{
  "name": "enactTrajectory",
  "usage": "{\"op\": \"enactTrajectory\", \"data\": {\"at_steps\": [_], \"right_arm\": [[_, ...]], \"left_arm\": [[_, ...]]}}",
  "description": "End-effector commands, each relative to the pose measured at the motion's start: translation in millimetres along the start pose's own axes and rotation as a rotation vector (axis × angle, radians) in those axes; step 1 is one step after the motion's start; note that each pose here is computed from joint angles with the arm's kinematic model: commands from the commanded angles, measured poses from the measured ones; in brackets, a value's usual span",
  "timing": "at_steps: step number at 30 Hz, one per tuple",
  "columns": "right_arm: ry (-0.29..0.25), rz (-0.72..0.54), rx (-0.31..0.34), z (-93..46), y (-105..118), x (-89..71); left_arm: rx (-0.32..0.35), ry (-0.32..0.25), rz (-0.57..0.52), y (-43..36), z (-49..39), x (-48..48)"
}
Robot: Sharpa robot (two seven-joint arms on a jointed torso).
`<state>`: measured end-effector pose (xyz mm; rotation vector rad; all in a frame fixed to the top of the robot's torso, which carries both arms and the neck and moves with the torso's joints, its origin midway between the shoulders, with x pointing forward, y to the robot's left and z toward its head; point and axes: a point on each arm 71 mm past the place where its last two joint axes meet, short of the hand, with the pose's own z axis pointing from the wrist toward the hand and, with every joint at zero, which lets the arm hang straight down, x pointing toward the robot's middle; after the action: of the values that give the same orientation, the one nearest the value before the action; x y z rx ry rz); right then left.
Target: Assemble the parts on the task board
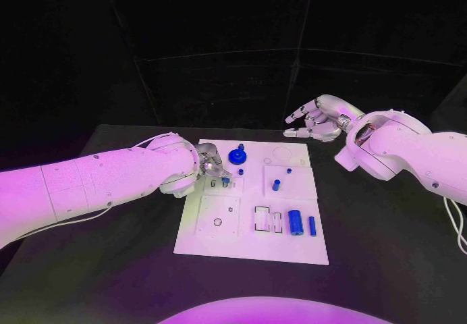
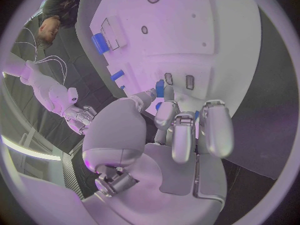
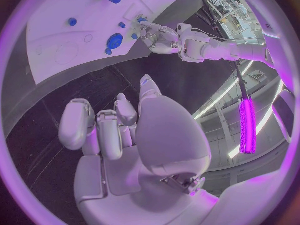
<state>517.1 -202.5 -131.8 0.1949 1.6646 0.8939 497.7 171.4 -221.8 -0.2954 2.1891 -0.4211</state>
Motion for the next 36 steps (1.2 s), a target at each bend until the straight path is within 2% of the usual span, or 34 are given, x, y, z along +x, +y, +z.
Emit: {"op": "enactTrajectory", "data": {"at_steps": [1, 26, 36], "right_arm": [[0.004, -0.003, -0.016, 0.9, 2.6, -0.3], [0.005, -0.003, -0.02, 2.3, 3.6, 0.8], [0.007, -0.003, -0.021, 3.0, 4.0, 1.3]], "left_arm": [[-0.006, 0.027, 0.046, -2.2, -0.1, 3.0], [-0.047, 0.043, 0.101, 3.0, 2.4, 7.3], [-0.051, 0.068, 0.119, 1.3, 2.3, 10.3]]}}
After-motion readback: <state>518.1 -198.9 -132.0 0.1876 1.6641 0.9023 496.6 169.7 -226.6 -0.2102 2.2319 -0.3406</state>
